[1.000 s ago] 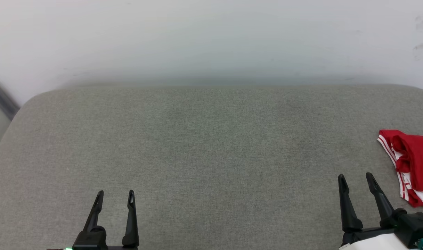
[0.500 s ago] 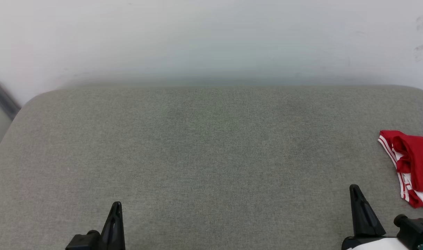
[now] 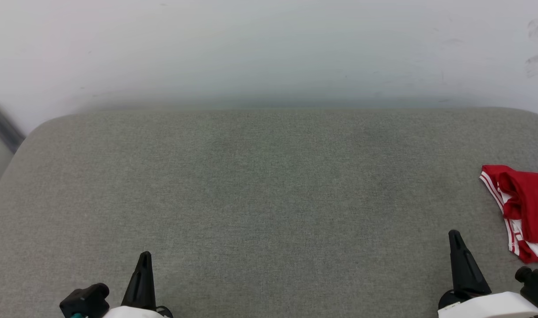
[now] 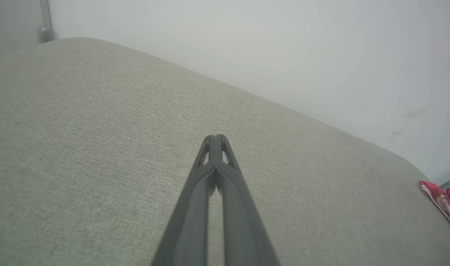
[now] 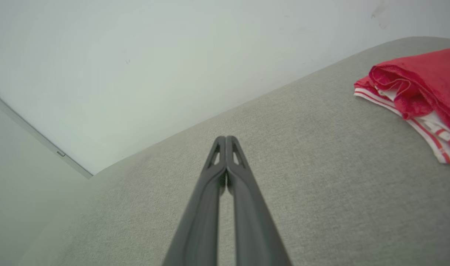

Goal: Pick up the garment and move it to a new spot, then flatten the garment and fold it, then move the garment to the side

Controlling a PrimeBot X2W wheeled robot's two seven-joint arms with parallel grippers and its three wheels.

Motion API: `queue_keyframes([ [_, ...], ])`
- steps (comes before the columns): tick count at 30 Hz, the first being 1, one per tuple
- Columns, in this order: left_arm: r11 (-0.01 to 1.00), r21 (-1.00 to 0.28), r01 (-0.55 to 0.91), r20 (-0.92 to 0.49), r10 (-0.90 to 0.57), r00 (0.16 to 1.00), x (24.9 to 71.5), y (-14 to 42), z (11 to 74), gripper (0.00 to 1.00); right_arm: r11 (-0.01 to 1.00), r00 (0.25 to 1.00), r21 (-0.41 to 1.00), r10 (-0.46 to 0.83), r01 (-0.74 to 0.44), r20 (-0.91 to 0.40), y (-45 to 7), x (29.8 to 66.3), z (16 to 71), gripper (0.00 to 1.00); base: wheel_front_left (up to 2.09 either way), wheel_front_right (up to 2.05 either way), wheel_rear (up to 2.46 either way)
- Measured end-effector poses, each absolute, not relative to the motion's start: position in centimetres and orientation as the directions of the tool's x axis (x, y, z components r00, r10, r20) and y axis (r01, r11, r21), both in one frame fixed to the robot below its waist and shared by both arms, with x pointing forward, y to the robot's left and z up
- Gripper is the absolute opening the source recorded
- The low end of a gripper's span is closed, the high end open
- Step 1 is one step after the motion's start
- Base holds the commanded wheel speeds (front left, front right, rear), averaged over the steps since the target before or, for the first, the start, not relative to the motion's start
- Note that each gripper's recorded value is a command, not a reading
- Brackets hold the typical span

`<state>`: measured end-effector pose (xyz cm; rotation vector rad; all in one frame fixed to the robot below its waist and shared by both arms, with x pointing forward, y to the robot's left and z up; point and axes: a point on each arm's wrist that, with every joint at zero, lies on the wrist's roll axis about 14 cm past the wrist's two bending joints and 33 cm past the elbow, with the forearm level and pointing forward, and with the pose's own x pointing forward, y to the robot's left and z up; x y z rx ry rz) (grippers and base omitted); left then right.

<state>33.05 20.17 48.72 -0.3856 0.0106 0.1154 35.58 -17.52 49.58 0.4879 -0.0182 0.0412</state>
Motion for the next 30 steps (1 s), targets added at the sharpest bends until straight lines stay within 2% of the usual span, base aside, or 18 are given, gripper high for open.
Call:
queue_keyframes([
  [15, 0.799, -0.59, -0.12, -0.068, 0.099, 0.993, 34.2, 20.3, 48.4, 0.0, 0.755, 1.0, 0.655, 0.009, -0.007, 0.001, -18.2, 36.3, 49.5, 0.0, 0.0, 0.0, 0.0],
  [30, 0.657, -0.745, -0.117, -0.083, 0.082, 0.993, 35.2, 20.4, 48.5, 0.0, 0.617, 1.0, 0.787, -0.004, 0.017, -0.018, -18.7, 36.9, 49.4, 0.0, 0.0, 0.0, 0.0],
])
